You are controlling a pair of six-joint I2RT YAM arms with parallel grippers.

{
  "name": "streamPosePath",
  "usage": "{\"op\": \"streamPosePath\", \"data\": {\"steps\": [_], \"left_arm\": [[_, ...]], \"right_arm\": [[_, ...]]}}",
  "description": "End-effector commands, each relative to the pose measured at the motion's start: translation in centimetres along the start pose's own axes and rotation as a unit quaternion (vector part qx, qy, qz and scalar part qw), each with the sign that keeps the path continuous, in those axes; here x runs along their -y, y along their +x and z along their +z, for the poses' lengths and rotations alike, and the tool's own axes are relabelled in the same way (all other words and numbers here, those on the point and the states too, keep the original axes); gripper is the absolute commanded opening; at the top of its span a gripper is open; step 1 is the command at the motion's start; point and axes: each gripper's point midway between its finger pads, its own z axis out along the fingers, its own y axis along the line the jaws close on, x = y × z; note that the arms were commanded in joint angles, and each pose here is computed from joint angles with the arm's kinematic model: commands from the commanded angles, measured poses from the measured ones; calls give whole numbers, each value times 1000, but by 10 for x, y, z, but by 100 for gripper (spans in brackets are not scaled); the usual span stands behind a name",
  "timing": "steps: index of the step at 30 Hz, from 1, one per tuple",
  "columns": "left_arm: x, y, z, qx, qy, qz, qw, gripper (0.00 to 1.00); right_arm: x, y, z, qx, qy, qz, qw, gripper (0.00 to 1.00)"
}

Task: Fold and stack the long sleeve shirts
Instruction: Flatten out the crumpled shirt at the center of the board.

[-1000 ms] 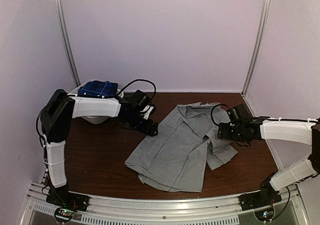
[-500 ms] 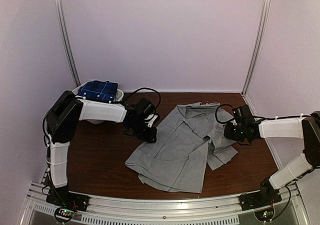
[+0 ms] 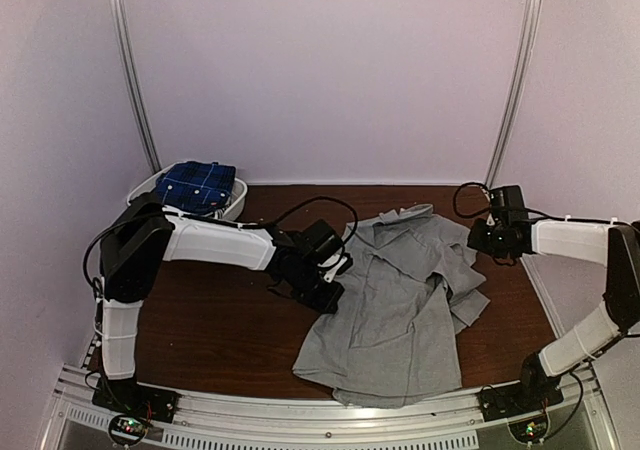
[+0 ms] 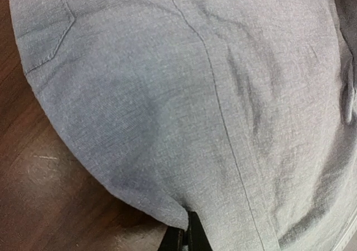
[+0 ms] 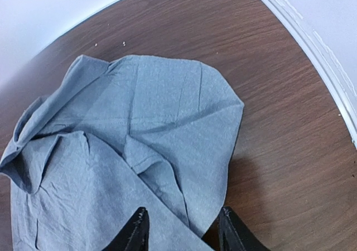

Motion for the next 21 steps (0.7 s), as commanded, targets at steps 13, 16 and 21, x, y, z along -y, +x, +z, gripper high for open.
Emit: {"op": "streamPosePath", "data": {"steps": [13, 16, 21], "left_arm": [[9, -31, -28, 49, 8, -15, 999, 2], [9, -31, -27, 50, 7, -14, 999, 2], [9, -31, -27, 51, 8, -16, 999, 2]], "right_arm": [[70, 94, -47, -46, 62, 72, 994, 54], [67, 103, -43, -58, 51, 77, 994, 53], [67, 119, -34, -85, 45, 84, 992, 52]]}}
